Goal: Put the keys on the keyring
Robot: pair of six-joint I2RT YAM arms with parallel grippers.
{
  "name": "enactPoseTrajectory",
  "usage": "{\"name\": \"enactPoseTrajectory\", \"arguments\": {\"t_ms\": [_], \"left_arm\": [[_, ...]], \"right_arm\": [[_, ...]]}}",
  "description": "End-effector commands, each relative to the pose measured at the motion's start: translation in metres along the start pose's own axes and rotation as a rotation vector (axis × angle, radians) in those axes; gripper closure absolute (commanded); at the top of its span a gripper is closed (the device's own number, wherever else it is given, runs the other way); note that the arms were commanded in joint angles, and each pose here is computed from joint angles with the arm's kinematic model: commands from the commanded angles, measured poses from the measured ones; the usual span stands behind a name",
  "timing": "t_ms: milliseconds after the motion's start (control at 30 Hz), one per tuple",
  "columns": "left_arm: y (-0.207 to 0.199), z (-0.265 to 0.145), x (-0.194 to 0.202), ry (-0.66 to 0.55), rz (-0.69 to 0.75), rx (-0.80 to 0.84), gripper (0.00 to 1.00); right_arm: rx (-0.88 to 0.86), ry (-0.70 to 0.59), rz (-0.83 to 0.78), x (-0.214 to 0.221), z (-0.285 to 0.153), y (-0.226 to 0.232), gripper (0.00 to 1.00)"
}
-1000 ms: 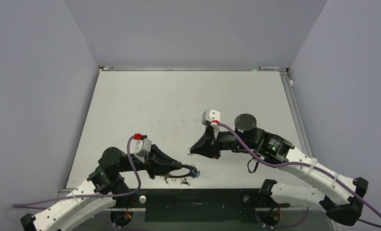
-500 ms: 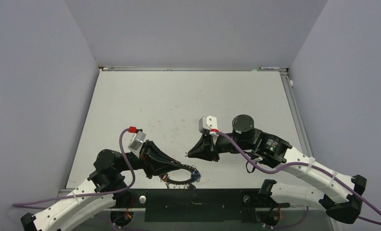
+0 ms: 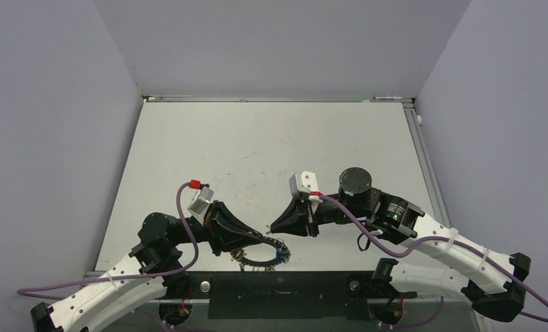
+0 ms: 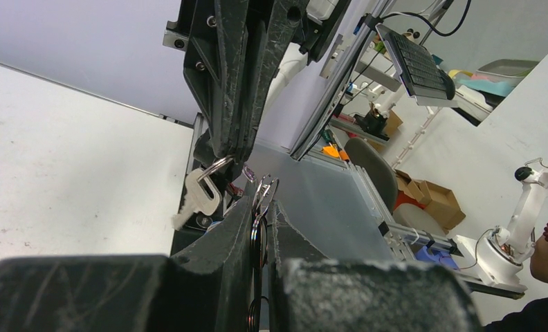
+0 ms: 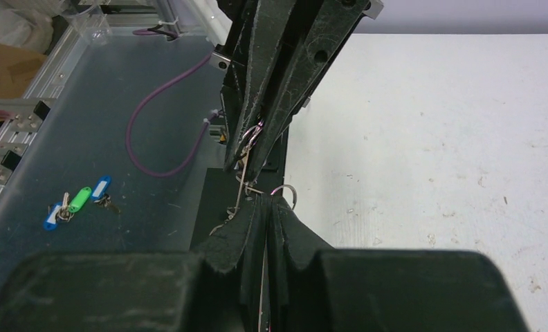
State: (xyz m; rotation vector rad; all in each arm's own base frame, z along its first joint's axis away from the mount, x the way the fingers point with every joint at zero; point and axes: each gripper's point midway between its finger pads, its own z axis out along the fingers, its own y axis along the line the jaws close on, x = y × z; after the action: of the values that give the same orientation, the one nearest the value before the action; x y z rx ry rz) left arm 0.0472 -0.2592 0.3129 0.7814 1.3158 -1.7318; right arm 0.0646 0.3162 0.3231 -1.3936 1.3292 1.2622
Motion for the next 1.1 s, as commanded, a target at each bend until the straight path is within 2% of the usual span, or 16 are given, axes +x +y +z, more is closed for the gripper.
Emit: {"name": "enactPoseTrajectory", "arguments": {"t_ms": [0,1067], "left_arm": [[-0.015,0.001,-0.019,-0.056,0.068,0.050,1.00],[-0.013,0.003,-0.014,-0.035,0.058,0.063,1.00]], "right_arm": [[-0.072,-0.079,-0.085,-0.026,-0.003,0.016,0.95],[-0.191,-0.142,-0.133,-0.045,0.002,0.043,0.95]]}}
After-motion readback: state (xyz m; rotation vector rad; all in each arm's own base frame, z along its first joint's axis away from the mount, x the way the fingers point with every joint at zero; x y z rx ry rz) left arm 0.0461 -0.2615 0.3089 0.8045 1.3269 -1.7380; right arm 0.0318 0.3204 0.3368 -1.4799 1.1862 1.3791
